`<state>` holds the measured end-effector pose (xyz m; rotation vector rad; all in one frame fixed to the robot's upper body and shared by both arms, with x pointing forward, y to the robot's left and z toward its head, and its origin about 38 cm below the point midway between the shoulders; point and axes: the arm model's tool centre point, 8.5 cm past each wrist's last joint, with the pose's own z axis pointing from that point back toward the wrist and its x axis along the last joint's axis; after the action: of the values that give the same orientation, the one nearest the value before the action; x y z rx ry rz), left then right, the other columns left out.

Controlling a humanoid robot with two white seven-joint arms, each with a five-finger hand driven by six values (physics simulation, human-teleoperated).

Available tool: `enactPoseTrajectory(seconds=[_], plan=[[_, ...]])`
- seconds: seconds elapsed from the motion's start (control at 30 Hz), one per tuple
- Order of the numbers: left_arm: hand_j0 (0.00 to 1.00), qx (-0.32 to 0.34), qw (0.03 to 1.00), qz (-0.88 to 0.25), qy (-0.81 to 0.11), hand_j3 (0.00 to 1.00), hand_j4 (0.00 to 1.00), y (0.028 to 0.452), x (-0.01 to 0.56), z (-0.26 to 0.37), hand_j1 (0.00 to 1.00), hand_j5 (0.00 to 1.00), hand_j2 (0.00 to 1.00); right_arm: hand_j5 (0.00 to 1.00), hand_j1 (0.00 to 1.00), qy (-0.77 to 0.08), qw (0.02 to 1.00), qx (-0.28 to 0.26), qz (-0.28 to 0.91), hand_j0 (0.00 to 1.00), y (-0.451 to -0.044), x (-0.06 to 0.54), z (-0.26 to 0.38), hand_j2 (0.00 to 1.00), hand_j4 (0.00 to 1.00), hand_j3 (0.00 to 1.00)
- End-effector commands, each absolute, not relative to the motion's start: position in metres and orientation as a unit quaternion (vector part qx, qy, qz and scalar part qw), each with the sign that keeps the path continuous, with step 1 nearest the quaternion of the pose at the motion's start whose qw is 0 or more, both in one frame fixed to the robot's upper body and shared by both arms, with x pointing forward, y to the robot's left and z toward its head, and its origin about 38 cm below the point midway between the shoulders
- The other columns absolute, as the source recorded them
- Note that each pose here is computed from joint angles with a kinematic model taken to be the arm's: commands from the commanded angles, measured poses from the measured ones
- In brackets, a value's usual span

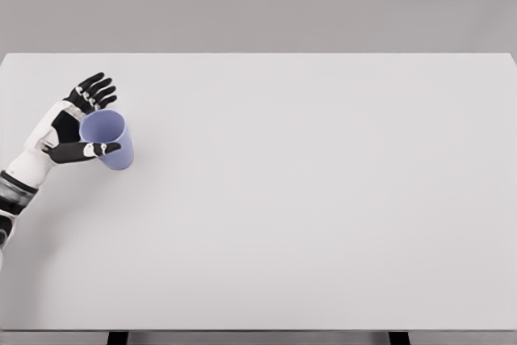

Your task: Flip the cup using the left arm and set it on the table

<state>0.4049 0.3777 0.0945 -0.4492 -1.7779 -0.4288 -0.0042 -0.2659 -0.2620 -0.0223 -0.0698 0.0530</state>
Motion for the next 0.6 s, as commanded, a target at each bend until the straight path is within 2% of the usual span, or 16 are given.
enactPoseTrajectory(seconds=[0.0, 0.33, 0.5, 0.57], plan=[[1.0, -0.19, 0.577, -0.188, -0.772, 1.0, 1.0, 0.38, 0.405, 0.102, 1.0, 1.0, 1.0, 1.0, 1.0, -0.035, 0.999, -0.011, 0.026, 1.0, -0.266, -0.004, -0.262, 1.0, 1.0, 1.0], [1.0, -0.192, 0.541, -0.212, -0.791, 1.0, 1.0, 0.375, 0.408, 0.131, 1.0, 1.0, 1.0, 1.0, 1.0, -0.035, 0.999, -0.011, 0.026, 1.0, -0.266, -0.004, -0.262, 1.0, 1.0, 1.0], [1.0, -0.151, 0.538, -0.259, -0.788, 1.0, 1.0, 0.41, 0.403, 0.164, 1.0, 1.0, 1.0, 1.0, 1.0, -0.035, 0.999, -0.011, 0.026, 1.0, -0.266, -0.004, -0.262, 1.0, 1.0, 1.0], [1.0, -0.094, 0.545, -0.344, -0.759, 1.0, 1.0, 0.43, 0.398, 0.181, 1.0, 1.0, 1.0, 1.0, 1.0, -0.035, 0.999, -0.012, 0.026, 1.0, -0.266, -0.004, -0.262, 1.0, 1.0, 1.0]])
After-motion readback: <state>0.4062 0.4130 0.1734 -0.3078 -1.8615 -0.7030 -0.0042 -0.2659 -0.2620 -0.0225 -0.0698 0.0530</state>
